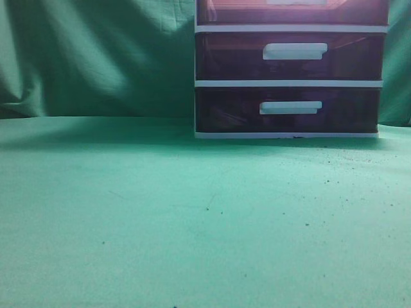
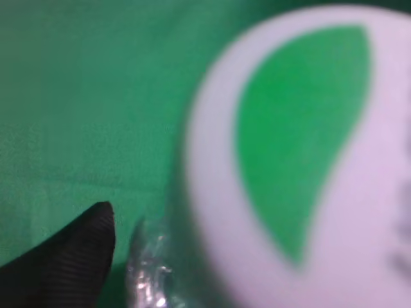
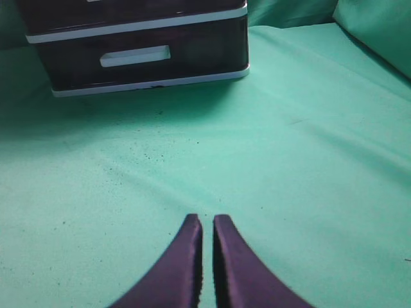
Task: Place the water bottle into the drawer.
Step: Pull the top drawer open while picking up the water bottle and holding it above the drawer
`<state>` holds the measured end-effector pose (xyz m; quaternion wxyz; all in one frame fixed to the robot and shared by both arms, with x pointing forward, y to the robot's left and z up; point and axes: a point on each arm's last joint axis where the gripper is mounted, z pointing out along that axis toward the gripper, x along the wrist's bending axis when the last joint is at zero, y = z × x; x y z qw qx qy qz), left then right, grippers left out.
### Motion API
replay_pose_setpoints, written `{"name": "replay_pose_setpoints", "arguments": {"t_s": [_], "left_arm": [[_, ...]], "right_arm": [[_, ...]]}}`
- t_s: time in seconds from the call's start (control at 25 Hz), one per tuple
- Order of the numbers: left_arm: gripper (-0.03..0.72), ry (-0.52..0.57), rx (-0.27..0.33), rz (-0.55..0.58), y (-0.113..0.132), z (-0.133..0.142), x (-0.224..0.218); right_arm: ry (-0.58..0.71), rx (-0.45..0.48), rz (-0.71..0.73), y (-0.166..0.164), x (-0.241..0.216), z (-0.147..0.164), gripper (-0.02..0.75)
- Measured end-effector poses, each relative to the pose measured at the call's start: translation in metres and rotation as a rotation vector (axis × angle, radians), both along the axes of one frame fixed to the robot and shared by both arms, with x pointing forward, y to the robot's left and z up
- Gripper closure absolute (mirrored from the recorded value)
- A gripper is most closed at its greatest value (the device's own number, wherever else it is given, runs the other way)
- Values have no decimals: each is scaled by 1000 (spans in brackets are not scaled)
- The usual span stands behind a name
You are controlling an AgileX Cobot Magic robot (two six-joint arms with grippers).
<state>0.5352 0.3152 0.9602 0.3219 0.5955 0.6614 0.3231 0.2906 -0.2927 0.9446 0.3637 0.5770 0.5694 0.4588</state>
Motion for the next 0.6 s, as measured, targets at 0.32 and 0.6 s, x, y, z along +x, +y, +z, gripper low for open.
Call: {"name": "replay_pose_setpoints", "arguments": {"t_s": [0.32,0.6], "left_arm": [[372,0,52,-54,-1,0,1],[372,-26,58,-129,-23,26,-12]], "right_arm": [[0,0,0,0,0,0,689],[0,0,0,0,0,0,689]]}}
